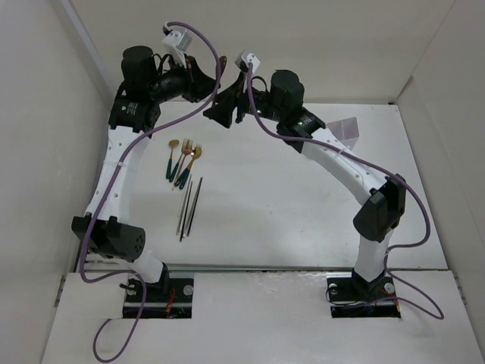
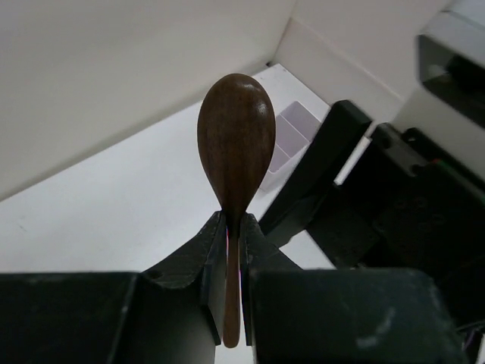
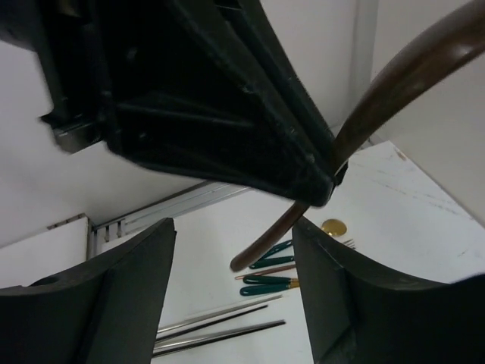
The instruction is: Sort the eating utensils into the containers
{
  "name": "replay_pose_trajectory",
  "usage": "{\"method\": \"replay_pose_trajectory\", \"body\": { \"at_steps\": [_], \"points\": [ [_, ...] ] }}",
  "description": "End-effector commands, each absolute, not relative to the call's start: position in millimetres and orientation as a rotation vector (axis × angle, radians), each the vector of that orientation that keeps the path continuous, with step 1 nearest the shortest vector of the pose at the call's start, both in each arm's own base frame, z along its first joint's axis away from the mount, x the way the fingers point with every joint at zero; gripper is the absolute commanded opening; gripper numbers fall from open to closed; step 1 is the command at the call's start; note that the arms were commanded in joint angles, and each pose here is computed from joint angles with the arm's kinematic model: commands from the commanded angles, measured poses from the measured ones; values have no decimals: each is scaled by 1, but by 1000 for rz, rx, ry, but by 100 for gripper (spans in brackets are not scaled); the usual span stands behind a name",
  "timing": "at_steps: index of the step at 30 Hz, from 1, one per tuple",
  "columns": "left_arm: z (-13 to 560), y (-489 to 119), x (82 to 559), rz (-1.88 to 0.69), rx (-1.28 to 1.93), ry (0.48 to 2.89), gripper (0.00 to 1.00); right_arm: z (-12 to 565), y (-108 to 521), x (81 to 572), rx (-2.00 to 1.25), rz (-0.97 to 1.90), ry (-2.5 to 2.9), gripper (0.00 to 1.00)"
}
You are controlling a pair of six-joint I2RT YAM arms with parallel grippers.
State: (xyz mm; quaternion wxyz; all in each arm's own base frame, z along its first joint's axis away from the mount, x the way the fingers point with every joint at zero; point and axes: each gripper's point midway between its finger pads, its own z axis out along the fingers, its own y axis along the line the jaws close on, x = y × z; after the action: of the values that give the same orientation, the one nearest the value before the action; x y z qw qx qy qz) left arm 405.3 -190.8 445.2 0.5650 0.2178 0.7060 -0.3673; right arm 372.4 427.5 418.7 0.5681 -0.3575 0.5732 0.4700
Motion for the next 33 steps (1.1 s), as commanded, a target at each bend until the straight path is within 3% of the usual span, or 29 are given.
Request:
{"method": "replay_pose_trajectory", "body": {
  "at_steps": [1, 8, 10, 12, 13, 14, 16, 17, 20, 21, 22, 23, 24, 30, 33],
  "points": [
    [466, -201, 386, -895, 554, 1601, 0, 444, 431, 378, -767, 1126, 1293, 68],
    [461, -202, 384, -882, 551, 1620, 0, 436, 427, 397, -658, 1082, 1352, 48],
    [461, -202, 384, -882, 551, 1620, 0, 432, 422, 403, -633, 1074, 1371, 31],
    [457, -201, 386, -870, 548, 1627, 0, 432, 420, 405, -640, 1076, 1370, 31],
    [457, -199, 388, -859, 538, 1630, 0, 431, 417, 405, -657, 1087, 1366, 43],
    [457, -199, 390, -852, 531, 1632, 0, 435, 416, 399, -700, 1116, 1345, 43],
    [451, -198, 390, -849, 534, 1648, 0, 435, 419, 398, -697, 1143, 1354, 29],
    [451, -198, 390, -849, 534, 1648, 0, 435, 418, 402, -675, 1127, 1359, 4],
    [443, -201, 390, -846, 538, 1666, 0, 430, 417, 405, -666, 1120, 1372, 0],
    [441, -200, 390, -840, 546, 1670, 5, 430, 414, 409, -659, 1113, 1374, 0],
    [442, -202, 388, -846, 564, 1664, 24, 430, 414, 409, -659, 1113, 1374, 0],
    [435, -202, 386, -859, 567, 1684, 53, 426, 413, 411, -649, 1105, 1386, 0],
    [429, -203, 388, -864, 563, 1706, 100, 428, 399, 424, -597, 1060, 1397, 0],
    [397, -175, 411, -710, 418, 1814, 100, 353, 282, 488, -282, 705, 1608, 0],
    [375, -138, 428, -567, 284, 1861, 100, 292, 187, 516, -72, 437, 1731, 0]
  ]
}}
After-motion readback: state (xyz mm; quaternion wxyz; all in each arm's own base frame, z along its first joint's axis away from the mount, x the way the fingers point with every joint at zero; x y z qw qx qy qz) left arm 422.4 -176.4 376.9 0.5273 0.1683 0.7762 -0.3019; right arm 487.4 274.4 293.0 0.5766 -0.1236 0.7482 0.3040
